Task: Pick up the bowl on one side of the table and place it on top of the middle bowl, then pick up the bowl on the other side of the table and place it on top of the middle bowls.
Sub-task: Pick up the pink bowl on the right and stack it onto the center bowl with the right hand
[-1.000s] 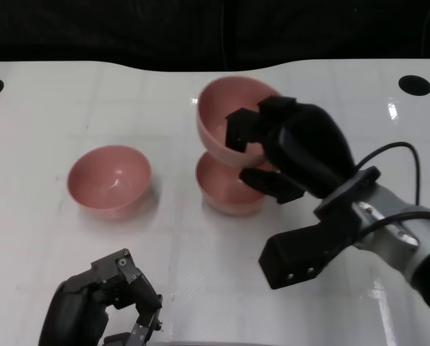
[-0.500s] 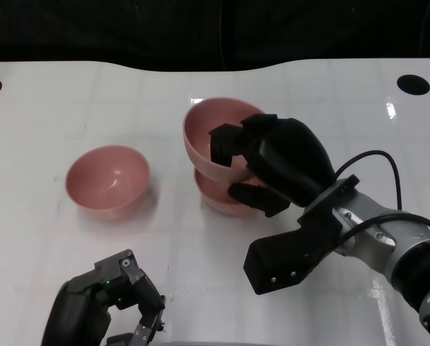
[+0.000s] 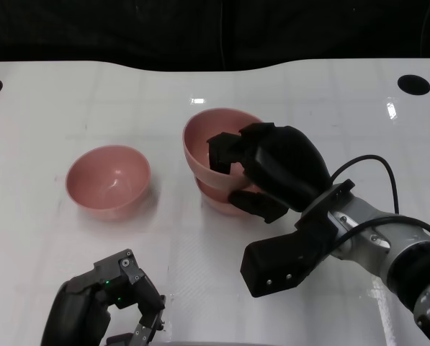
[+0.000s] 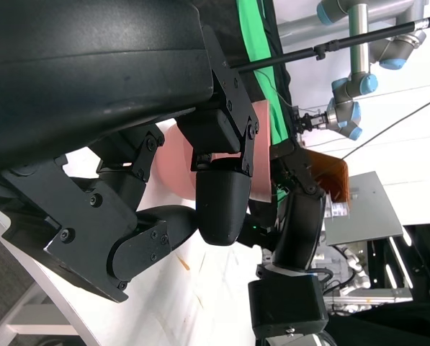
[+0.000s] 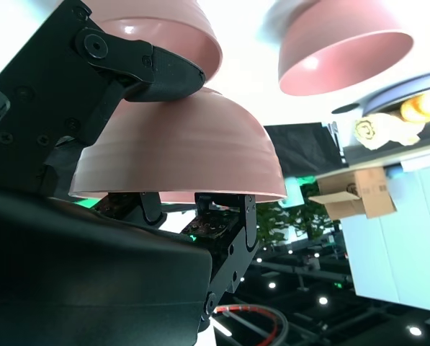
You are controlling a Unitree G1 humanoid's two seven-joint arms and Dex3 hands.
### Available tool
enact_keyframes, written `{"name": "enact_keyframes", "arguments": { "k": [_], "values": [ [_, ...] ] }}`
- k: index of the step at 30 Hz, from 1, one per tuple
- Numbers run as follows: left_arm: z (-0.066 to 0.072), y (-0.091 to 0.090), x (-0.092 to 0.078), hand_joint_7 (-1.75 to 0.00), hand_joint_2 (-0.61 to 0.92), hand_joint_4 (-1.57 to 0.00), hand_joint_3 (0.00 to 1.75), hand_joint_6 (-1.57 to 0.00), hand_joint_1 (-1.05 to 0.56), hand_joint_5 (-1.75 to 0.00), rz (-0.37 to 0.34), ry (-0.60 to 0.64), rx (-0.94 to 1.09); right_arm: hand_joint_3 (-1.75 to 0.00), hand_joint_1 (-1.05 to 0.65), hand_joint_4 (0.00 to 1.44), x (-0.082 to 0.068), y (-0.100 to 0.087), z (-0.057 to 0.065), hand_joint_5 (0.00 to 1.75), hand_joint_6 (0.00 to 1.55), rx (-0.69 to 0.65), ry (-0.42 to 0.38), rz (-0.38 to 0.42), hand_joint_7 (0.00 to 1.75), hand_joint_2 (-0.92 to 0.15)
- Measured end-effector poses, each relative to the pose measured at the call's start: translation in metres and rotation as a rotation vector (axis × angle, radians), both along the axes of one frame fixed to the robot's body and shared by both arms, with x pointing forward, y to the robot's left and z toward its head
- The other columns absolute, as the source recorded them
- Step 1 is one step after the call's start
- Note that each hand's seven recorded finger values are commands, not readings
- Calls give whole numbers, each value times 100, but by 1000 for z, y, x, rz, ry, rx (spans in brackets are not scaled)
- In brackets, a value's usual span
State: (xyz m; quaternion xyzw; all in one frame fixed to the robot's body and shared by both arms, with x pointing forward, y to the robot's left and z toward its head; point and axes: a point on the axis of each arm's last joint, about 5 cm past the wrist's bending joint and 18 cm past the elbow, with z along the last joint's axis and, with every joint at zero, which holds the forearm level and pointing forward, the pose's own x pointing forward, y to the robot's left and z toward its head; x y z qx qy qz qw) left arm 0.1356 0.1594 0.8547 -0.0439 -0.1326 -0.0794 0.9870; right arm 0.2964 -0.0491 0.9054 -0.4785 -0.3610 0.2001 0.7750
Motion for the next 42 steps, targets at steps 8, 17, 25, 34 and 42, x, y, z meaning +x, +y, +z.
{"name": "enact_keyframes", "arguments": {
  "k": [8, 17, 25, 34, 42],
  "values": [
    [0, 0, -1, -137, 55, -82, 106, -81, -16, -159, 0, -1, -3, -115, -19, 90, 1, -7, -11, 175, 70, -90, 52, -63, 175, -40],
    [0, 0, -1, -136, 55, -82, 106, -81, -16, -159, -1, -1, -5, -109, -22, 88, 4, -10, -13, 175, 67, -140, 72, -110, 175, -46],
    [0, -1, -1, -135, 57, -82, 100, -82, -17, -159, -3, -1, -13, -97, -23, 88, 4, -12, -18, 175, 66, -176, 99, -146, 175, -50],
    [0, -1, -2, -136, 58, -82, 97, -82, -17, -159, -4, 3, -7, -94, -23, 87, 3, -10, -20, 175, 65, -191, 141, -147, 175, -53],
    [0, -2, -2, -136, 56, -84, 100, -83, -19, -159, -2, 2, -3, -94, -20, 88, 1, -6, -18, 175, 69, -140, 142, -105, 175, -53]
  ]
}}
